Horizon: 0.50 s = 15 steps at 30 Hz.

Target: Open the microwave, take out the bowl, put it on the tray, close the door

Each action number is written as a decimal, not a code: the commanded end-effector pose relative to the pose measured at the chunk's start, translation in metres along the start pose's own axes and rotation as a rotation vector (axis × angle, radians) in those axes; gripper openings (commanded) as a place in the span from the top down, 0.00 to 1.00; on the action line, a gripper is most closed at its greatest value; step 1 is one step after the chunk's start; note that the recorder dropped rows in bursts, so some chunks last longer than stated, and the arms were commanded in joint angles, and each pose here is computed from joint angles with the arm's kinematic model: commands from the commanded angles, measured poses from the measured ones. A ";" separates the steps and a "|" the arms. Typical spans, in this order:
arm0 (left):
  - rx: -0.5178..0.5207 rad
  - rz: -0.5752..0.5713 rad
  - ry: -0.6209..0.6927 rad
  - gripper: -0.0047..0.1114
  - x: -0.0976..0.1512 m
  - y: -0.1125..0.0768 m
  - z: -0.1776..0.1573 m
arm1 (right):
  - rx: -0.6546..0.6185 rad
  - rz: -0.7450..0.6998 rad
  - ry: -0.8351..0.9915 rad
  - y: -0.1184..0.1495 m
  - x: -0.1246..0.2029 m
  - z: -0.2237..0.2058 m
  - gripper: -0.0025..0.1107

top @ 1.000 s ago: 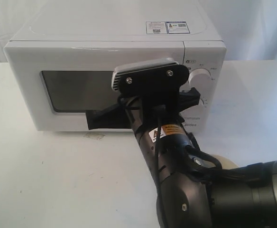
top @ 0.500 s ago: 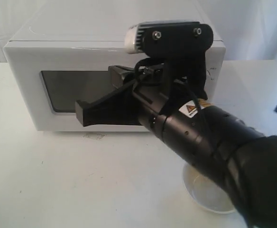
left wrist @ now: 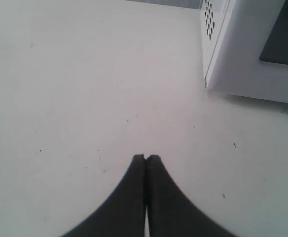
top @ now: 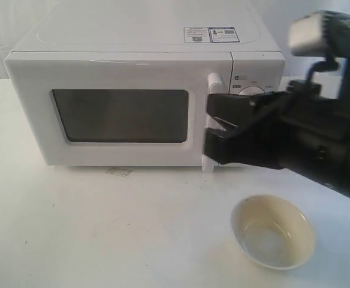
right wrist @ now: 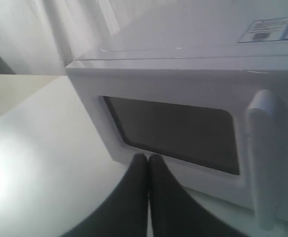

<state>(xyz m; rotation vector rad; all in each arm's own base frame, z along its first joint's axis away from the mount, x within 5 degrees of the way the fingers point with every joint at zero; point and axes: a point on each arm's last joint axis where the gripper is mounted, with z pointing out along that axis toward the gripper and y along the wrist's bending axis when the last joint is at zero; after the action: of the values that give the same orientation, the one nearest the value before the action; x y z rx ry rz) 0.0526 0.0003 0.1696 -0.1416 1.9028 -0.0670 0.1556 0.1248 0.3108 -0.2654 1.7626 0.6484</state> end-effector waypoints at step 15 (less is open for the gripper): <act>-0.003 -0.007 0.002 0.96 0.001 0.000 0.000 | 0.213 0.047 -0.227 -0.056 0.045 -0.104 0.98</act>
<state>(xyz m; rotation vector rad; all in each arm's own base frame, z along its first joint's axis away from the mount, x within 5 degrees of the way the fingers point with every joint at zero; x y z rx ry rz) 0.0526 0.0003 0.1696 -0.1416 1.9028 -0.0670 0.0906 0.0337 0.2741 -0.0220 1.6293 0.5262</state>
